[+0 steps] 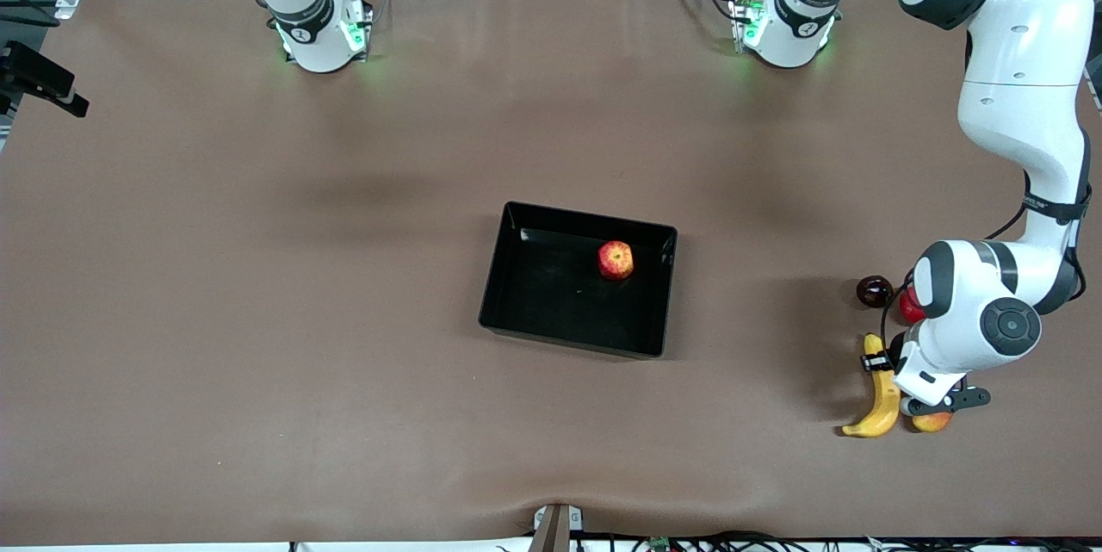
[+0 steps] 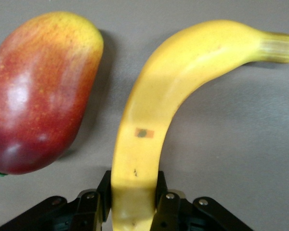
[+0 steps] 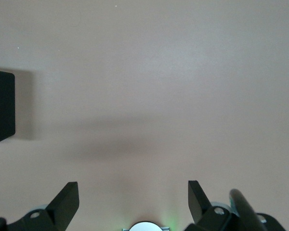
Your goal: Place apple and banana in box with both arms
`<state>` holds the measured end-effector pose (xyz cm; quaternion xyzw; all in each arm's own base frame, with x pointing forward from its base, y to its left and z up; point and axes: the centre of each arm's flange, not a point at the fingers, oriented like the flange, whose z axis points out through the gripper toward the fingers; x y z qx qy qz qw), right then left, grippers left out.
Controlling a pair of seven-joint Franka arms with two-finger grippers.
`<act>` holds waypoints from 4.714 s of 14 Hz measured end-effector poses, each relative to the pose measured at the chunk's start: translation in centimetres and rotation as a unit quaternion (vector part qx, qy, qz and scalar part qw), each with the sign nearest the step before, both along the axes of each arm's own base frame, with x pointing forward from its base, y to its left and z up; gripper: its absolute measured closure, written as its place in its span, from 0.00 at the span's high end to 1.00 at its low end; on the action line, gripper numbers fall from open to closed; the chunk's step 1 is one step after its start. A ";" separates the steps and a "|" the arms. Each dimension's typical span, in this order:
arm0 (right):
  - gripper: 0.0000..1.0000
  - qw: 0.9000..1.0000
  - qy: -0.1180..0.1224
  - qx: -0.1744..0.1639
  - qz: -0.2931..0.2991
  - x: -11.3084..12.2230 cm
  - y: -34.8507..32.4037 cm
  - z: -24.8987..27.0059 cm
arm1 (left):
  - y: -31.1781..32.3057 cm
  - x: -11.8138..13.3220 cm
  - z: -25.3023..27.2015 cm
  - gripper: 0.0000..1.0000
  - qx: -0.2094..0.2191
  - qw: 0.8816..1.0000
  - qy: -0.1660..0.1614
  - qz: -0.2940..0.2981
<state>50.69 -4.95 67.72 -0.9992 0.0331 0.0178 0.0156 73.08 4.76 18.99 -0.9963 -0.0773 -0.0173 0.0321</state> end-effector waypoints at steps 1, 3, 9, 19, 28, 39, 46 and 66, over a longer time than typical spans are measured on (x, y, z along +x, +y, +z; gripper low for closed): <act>1.00 1.000 0.000 0.000 0.000 0.0 0.0 0.0 | -0.6 0.2 0.7 0.38 -0.003 1.000 -0.006 -0.003; 1.00 1.000 0.000 0.000 0.001 0.0 0.1 0.0 | -3.1 0.7 3.2 0.38 -0.015 1.000 -0.015 -0.018; 1.00 1.000 0.000 0.000 0.002 0.1 0.2 -0.1 | -17.8 -1.9 15.3 0.38 -0.010 0.998 0.006 -0.065; 1.00 1.000 0.000 0.000 0.001 0.1 0.1 -0.1 | -49.9 -17.0 13.0 0.38 -0.004 1.000 0.008 0.013; 1.00 1.000 0.000 0.000 0.001 0.1 0.1 -0.1 | -55.0 -19.7 5.9 0.38 -0.042 0.999 0.004 -0.002; 1.00 1.000 0.000 0.000 0.001 0.1 0.1 -0.1 | -56.0 -19.4 6.0 0.74 -0.049 0.999 -0.021 -0.006; 1.00 1.000 0.000 0.000 0.001 0.1 0.1 -0.1 | -37.2 -10.5 29.8 1.00 0.001 0.996 -0.088 0.021; 1.00 1.000 0.005 0.000 0.001 0.1 0.0 -0.3 | -8.7 -17.5 47.7 1.00 0.020 0.999 0.003 -0.050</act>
